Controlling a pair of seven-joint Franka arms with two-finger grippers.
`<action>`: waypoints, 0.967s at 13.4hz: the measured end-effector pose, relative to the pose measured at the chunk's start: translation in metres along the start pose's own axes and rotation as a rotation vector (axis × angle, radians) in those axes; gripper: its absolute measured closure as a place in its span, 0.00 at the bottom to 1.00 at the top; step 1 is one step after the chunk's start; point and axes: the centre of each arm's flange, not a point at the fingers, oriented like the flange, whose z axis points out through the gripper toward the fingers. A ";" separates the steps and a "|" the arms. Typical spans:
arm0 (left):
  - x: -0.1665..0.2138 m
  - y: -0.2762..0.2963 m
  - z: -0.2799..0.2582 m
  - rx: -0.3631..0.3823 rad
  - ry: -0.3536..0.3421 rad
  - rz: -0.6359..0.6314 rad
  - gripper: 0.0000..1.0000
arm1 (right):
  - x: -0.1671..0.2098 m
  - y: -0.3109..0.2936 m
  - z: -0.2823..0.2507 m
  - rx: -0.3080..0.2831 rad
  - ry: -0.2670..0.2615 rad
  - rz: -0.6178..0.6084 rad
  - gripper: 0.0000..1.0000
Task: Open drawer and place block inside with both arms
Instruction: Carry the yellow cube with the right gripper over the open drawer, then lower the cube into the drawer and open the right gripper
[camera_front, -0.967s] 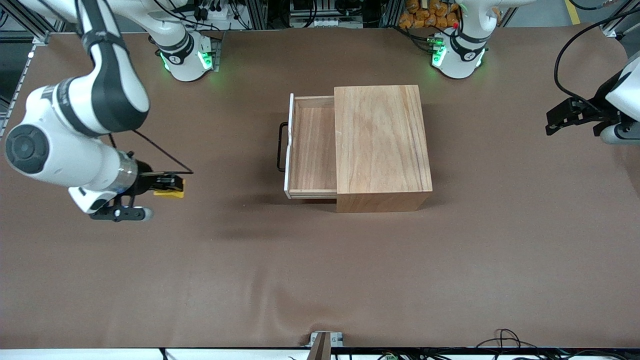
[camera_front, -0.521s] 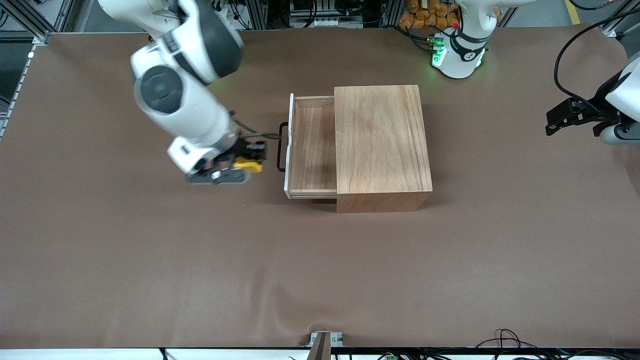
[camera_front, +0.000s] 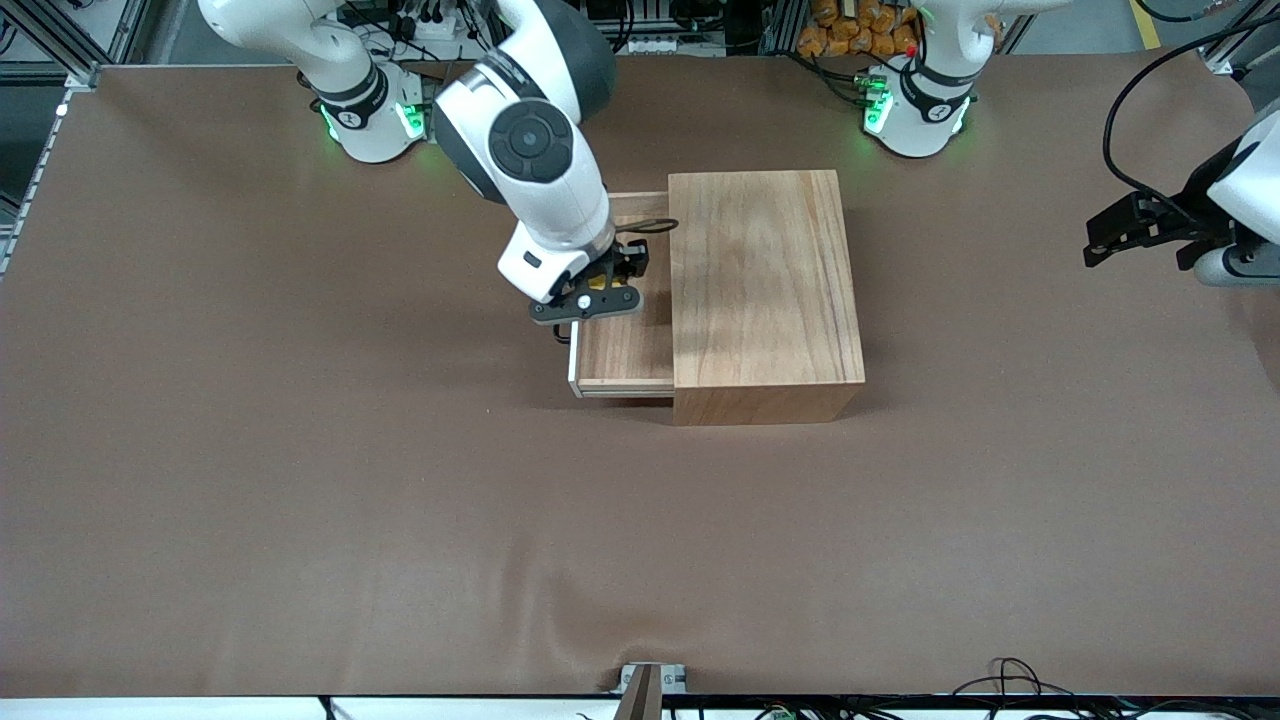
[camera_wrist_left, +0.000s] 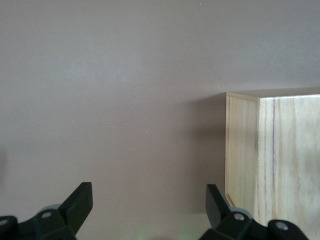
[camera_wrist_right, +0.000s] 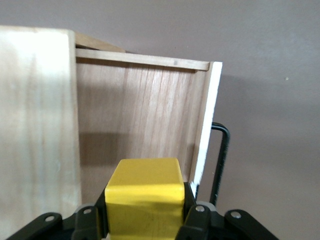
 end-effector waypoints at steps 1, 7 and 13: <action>0.000 0.000 0.000 0.000 -0.002 0.000 0.00 | 0.003 0.001 0.015 0.003 0.006 0.007 0.44; 0.001 -0.005 0.002 0.000 -0.006 -0.009 0.00 | -0.005 -0.007 0.086 -0.016 -0.006 0.033 0.37; 0.001 -0.003 0.002 0.000 -0.006 -0.005 0.00 | 0.007 0.004 0.026 0.020 0.057 0.078 0.00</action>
